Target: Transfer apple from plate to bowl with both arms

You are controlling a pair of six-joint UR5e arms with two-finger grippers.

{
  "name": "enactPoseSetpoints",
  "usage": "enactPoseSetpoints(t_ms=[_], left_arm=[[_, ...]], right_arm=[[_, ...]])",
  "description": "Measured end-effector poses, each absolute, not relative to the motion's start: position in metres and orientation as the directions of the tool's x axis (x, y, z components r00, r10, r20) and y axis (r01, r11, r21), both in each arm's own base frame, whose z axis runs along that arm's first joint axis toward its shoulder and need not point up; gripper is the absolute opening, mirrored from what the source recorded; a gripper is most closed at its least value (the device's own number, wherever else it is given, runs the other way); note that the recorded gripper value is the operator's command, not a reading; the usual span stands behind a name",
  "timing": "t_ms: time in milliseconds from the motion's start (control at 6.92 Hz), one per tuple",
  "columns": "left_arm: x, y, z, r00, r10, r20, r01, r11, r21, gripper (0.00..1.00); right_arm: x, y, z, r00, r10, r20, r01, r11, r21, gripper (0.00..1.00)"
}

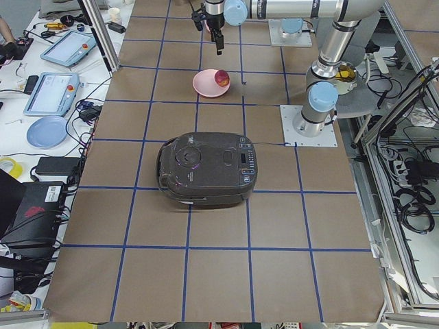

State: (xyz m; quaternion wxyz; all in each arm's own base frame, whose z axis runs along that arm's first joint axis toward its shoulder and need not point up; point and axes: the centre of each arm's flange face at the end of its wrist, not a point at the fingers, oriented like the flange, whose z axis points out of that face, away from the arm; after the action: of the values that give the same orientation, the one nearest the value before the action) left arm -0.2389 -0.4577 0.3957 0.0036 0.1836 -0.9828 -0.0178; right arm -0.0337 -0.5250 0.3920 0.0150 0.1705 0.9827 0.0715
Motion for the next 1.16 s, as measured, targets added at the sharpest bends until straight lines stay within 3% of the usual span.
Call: enactPoseSetpoints(t_ms=[722,867,1011,1156], left_arm=[[-0.259,-0.424,0.244,-0.890,-0.456,0.022,-0.455,0.890,0.019,1.00],[-0.261,-0.425,0.230,-0.890,-0.455,0.034,-0.455,0.890,0.023,1.00],[-0.263,-0.428,0.220,-0.890,-0.454,0.047,-0.454,0.891,0.025,1.00],[-0.265,-0.430,0.212,-0.891,-0.452,0.052,-0.451,0.892,0.026,0.94]], right_arm=[[-0.069,-0.516,0.228,-0.948,0.317,-0.022,0.306,0.929,0.210,1.00],[-0.069,-0.514,0.211,-0.952,0.305,-0.024,0.292,0.928,0.230,0.91],[-0.066,-0.509,0.198,-0.953,0.302,-0.029,0.286,0.926,0.248,0.39],[-0.064,-0.506,0.190,-0.953,0.300,-0.037,0.281,0.925,0.255,0.14]])
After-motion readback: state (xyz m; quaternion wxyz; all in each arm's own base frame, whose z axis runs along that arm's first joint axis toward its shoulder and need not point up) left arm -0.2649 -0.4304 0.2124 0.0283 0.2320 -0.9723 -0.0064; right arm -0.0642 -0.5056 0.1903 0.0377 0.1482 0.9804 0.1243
